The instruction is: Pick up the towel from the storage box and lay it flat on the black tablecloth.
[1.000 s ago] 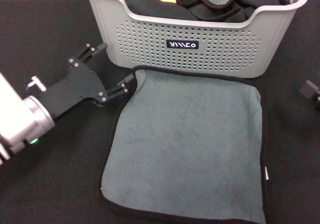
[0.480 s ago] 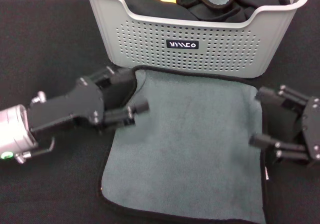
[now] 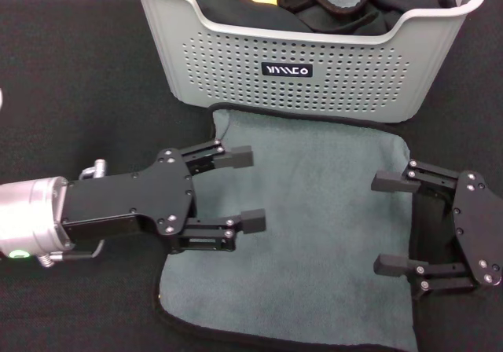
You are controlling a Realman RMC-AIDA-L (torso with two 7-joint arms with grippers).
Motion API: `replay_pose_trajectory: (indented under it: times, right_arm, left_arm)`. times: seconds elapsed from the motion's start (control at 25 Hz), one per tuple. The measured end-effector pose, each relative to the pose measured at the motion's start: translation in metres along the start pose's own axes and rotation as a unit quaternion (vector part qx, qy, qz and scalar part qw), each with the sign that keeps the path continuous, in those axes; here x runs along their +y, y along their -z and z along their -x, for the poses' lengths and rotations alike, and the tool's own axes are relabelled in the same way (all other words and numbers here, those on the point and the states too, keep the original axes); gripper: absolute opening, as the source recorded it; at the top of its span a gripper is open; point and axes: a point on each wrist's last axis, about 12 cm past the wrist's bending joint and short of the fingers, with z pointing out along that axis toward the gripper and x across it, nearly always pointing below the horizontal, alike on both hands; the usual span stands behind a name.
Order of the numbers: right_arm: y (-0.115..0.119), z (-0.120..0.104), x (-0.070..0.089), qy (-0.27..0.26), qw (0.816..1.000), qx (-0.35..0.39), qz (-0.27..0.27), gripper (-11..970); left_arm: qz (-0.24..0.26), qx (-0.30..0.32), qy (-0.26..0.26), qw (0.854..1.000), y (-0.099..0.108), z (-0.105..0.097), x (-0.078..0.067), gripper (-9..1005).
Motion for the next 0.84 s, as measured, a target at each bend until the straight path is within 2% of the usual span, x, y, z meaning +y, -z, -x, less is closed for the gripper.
replay_pose_trajectory:
  times: [0.84]
  right_arm:
    - [-0.0011, -0.0046, 0.0019, -0.001, 1.0, -0.011, -0.019, 844]
  left_arm:
    - [-0.005, -0.006, 0.005, 1.0, -0.0074, -0.0028, -0.0015, 875]
